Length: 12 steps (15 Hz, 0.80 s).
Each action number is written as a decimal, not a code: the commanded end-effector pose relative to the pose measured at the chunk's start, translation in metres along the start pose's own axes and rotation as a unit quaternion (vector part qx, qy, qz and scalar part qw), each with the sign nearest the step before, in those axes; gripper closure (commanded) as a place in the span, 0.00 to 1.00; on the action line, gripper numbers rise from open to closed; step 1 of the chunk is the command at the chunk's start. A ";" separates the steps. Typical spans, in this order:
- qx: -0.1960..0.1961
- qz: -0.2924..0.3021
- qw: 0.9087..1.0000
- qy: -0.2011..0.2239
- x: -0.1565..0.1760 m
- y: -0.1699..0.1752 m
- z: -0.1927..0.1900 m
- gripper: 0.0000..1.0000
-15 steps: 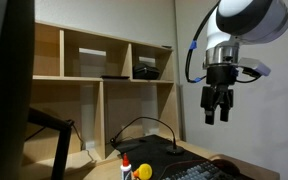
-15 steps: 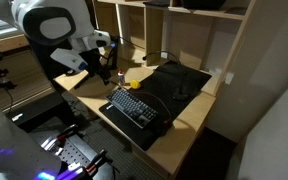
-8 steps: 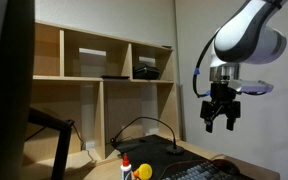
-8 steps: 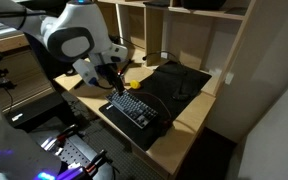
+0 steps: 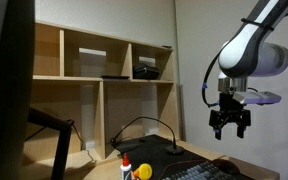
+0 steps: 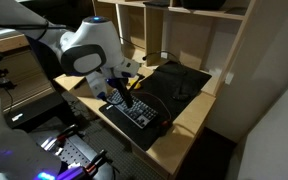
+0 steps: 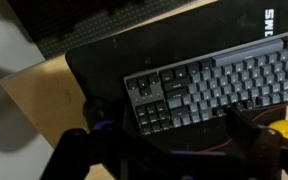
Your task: Push the space key on the keyboard
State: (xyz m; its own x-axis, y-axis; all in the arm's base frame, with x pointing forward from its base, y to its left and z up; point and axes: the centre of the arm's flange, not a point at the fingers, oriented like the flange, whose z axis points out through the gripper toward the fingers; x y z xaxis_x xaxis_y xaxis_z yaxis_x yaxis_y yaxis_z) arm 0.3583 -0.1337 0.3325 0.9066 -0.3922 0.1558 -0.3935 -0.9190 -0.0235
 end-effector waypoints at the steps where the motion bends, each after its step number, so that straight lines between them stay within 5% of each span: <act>1: -0.003 0.011 0.997 -0.078 -0.050 0.009 0.067 0.00; 6: 0.005 -0.042 0.987 -0.155 -0.094 0.031 0.114 0.00; 7: -0.008 -0.026 0.990 -0.140 -0.033 0.015 0.096 0.00; 12: -0.002 -0.035 0.986 -0.161 -0.038 0.027 0.111 0.00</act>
State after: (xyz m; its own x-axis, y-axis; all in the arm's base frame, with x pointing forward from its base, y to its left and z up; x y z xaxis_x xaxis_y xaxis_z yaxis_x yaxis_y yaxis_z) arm 0.3306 -0.1478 0.2161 0.9327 -0.3209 -0.1646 -0.3284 -0.9443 -0.0198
